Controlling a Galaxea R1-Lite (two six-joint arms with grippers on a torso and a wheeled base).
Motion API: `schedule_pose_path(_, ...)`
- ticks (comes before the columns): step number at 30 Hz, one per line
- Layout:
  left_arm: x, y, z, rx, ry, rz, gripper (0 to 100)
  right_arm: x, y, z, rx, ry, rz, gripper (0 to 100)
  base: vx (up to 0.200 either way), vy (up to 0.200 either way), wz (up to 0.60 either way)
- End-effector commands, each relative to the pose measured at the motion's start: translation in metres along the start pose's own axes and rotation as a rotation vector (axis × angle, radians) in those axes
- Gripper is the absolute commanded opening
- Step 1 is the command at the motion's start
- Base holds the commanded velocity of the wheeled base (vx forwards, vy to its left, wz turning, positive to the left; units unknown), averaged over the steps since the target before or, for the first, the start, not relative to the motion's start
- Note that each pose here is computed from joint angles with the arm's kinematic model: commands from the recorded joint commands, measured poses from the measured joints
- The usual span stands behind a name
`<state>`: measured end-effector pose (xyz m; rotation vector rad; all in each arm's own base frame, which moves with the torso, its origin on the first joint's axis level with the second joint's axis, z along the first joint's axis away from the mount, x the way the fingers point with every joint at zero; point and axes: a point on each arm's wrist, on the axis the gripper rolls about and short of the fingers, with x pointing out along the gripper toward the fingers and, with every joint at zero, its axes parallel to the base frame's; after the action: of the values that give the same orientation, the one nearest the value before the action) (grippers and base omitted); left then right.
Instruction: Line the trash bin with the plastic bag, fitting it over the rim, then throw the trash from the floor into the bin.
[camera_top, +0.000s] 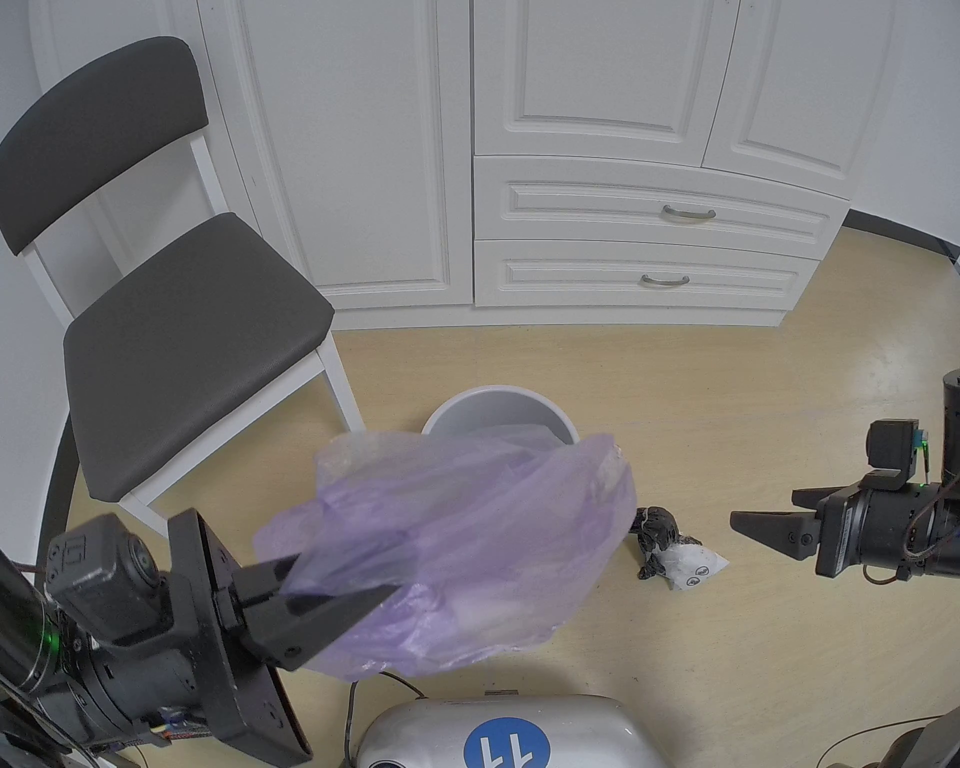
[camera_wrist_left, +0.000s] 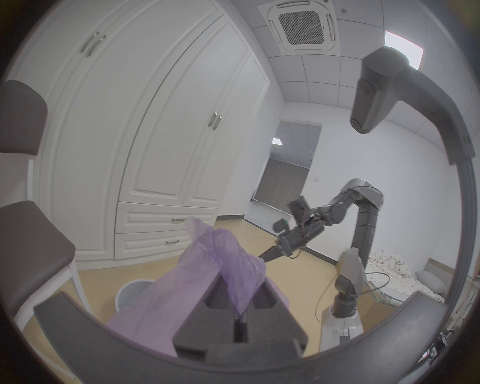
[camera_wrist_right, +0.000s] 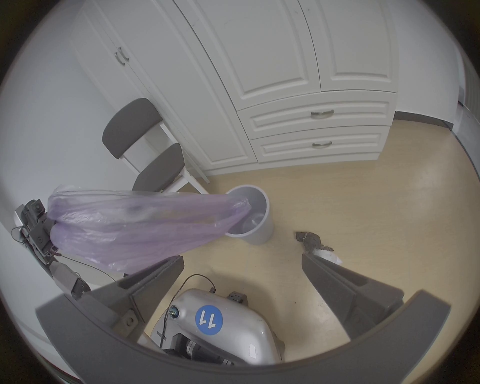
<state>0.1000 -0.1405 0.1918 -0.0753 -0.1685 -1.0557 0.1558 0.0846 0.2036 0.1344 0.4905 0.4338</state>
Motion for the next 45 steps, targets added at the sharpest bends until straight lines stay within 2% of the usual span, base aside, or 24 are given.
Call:
schedule_pose_path(1, -0.005, -0.001, -0.006, -0.002, 0.023, -0.022, 0, 0.017, -0.001, -0.004, 0.002, 0.06, -0.016, 100, 0.0, 0.0, 0.0)
schedule_pose_path(6, -0.007, -0.002, -0.005, 0.0, 0.018, -0.04, 0, 0.024, -0.002, -0.008, 0.0, 0.09, -0.025, 100, 0.0, 0.0, 0.0)
schedule_pose_path(14, -0.007, -0.002, -0.003, 0.003, 0.008, -0.042, 0, 0.046, -0.007, -0.022, -0.002, 0.192, -0.058, 100, 0.0, 0.0, 0.0)
schedule_pose_path(19, -0.008, -0.003, 0.001, 0.008, -0.043, -0.045, 0, 0.065, -0.011, -0.03, 0.004, 0.264, -0.08, 100, 0.0, 0.0, 0.0)
schedule_pose_path(25, -0.012, -0.006, -0.001, 0.008, -0.058, -0.104, 0, 0.087, -0.015, -0.034, 0.019, 0.238, -0.087, 100, 0.0, 0.0, 0.0)
schedule_pose_path(30, -0.013, -0.006, 0.001, 0.011, -0.077, -0.107, 0, 0.103, -0.022, -0.042, 0.056, 0.235, -0.093, 100, 0.0, 0.0, 0.0)
schedule_pose_path(34, -0.012, -0.006, 0.001, 0.011, -0.079, -0.107, 0, 0.109, -0.02, -0.047, 0.088, 0.237, -0.053, 100, 0.0, 0.0, 0.0)
schedule_pose_path(36, -0.012, -0.006, 0.003, 0.012, -0.091, -0.107, 0, 0.106, -0.016, -0.051, 0.1, 0.258, 0.011, 100, 0.0, 0.0, 0.0)
schedule_pose_path(43, -0.011, -0.006, 0.008, -0.022, -0.131, -0.112, 0, 0.091, -0.013, -0.055, 0.102, 0.288, 0.124, 100, 0.0, 0.0, 0.0)
schedule_pose_path(45, -0.011, -0.005, 0.011, -0.042, -0.156, -0.111, 0, 0.082, -0.009, -0.059, 0.096, 0.324, 0.195, 100, 0.0, 0.0, 0.0)
